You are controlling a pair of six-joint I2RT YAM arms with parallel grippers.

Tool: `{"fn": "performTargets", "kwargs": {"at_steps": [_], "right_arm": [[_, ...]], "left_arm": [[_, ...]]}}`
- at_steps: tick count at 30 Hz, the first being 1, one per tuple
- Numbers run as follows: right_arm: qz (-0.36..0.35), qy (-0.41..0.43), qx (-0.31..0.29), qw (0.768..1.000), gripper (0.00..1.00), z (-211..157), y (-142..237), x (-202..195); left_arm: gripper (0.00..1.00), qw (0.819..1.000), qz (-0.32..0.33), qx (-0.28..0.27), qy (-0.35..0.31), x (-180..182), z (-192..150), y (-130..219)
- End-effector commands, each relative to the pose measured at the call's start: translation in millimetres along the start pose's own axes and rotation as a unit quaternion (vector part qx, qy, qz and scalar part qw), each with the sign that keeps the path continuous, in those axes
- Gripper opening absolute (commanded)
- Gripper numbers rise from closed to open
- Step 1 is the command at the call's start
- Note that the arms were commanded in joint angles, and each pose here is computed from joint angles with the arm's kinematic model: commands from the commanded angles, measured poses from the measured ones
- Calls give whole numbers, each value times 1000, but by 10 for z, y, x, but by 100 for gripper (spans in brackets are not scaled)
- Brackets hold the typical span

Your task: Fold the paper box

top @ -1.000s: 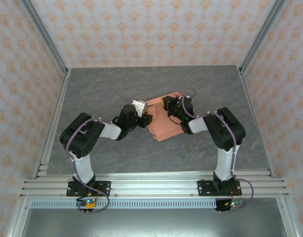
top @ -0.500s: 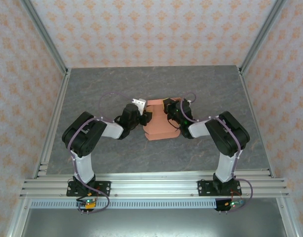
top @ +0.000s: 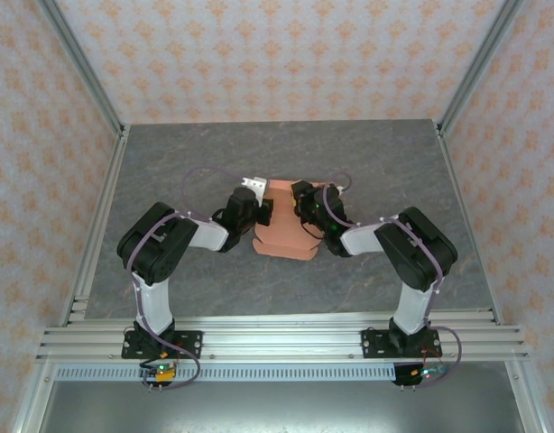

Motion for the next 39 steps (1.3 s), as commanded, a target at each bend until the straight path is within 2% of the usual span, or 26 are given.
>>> {"fn": "performTargets", "kwargs": {"at_steps": [1, 6, 9, 15, 18, 21, 24, 29, 32, 34, 39], "right_arm": [[-30, 23, 14, 999, 40, -58, 161, -58], [-24, 17, 19, 999, 48, -44, 398, 117], [-55, 21, 36, 998, 51, -66, 577, 227], [-95, 103, 34, 990, 57, 5, 979, 616], [-125, 218, 53, 966, 59, 134, 998, 792], [-176, 319, 124, 923, 61, 221, 836, 747], [-177, 409, 178, 877, 61, 283, 667, 736], [-150, 485, 350, 788, 69, 141, 353, 553], [-126, 473, 398, 776, 68, 33, 251, 455], [-109, 463, 410, 778, 66, -17, 209, 434], [-124, 450, 418, 779, 56, -61, 132, 299]], "left_arm": [[6, 999, -39, -24, -15, -202, 118, -10], [5, 999, -23, -19, -27, -146, 54, 2], [5, 999, -19, -19, -30, -131, 53, 52], [5, 999, -9, -14, -43, -100, 21, 95], [5, 998, -12, -13, -57, -87, -18, 118], [5, 997, -17, -12, -71, -85, -42, 166], [5, 995, -33, -11, -88, -95, -93, 208], [6, 993, -58, -5, -102, -108, -194, 265], [7, 992, -66, 4, -106, -113, -238, 246], [8, 992, -65, 6, -104, -113, -248, 250], [12, 992, -63, 1, -106, -122, -215, 234]]}}
Point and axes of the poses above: each hand's point on the last joint's axis, 136 mm out from that joint toward the fingers, its own y axis back along the fingers, its own x axis along the line the jaws close on, z = x × y, the point moved 6 cm from there along y, back along the fingers, and after that the axes turned 11 degrees about y, right-handed, at the moved point
